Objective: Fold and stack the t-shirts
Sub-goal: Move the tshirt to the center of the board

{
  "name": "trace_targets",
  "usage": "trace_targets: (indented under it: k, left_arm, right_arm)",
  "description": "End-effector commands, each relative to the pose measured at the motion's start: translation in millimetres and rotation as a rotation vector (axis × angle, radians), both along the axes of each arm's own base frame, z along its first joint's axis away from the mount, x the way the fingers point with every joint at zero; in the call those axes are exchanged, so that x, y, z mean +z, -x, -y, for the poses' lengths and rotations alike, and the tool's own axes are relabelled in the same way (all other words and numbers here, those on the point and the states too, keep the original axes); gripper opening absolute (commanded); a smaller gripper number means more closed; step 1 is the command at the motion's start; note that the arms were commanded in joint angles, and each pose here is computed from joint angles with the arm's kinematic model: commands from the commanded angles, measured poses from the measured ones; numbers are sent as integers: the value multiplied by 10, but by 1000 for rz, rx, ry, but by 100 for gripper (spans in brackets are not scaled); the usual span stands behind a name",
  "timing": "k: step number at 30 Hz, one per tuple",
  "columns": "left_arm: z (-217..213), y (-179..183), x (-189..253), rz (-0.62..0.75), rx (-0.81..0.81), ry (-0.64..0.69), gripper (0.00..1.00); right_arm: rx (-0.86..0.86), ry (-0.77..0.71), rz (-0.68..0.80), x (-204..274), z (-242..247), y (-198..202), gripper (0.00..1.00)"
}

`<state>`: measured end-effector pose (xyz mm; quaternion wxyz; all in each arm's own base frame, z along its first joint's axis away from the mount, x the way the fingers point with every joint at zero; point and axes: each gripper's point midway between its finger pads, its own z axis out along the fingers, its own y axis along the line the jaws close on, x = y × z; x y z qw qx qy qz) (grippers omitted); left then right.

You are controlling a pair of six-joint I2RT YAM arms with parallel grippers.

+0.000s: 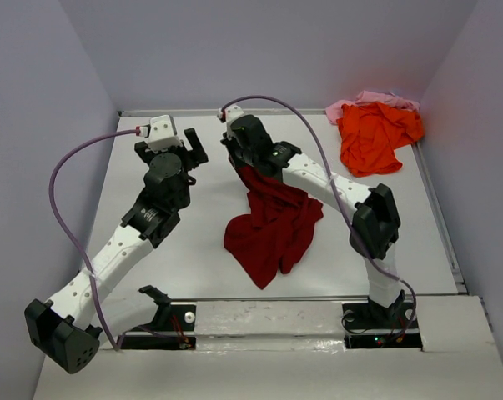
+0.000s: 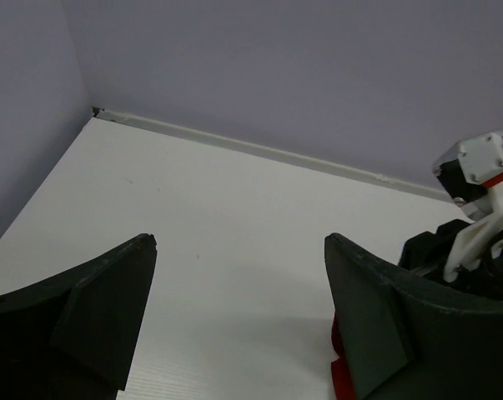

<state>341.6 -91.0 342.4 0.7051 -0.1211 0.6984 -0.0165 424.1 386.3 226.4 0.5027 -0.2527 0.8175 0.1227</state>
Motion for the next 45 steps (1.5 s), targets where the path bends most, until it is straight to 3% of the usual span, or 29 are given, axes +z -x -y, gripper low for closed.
trace_targets:
  k: [1, 4, 10, 11, 13, 14, 15, 18, 30, 38, 42, 45]
  left_arm:
    - [-132, 36, 193, 75, 53, 50, 91]
    - [-205, 52, 214, 84, 77, 57, 91]
    - [-294, 69, 234, 98, 101, 72, 91]
    - [-292, 64, 244, 100, 100, 74, 91]
    - [-265, 43, 212, 89, 91, 67, 91]
    - [-259, 37, 213, 87, 89, 67, 91]
    - [-246, 31, 205, 83, 85, 62, 91]
    - [-205, -20, 137, 58, 76, 44, 91]
    - [113, -442, -595, -164, 35, -5, 91]
    - [181, -860, -1625, -446, 17, 76, 92]
    - [98, -932, -1891, -509, 23, 157, 91]
    - [64, -946, -2006, -538, 19, 205, 92]
  right_arm:
    - [89, -134, 67, 529, -513, 85, 0]
    - [150, -203, 70, 725, -807, 159, 0]
    - [273, -204, 47, 629, -1175, 417, 0]
    - [278, -184, 34, 533, -1170, 424, 10]
    - [269, -161, 39, 511, -1100, 435, 44]
    - [253, -127, 22, 357, -1038, 439, 68]
    - [233, -134, 43, 463, -993, 422, 77]
    - [140, -41, 43, 179, -653, 428, 91]
    - [-206, 29, 116, 179, 508, 613, 95]
    - [-343, -25, 157, 433, 1113, 739, 95]
    - [-463, -18, 161, 401, 1543, 660, 95]
    - [-501, -91, 110, 335, 1783, 647, 93]
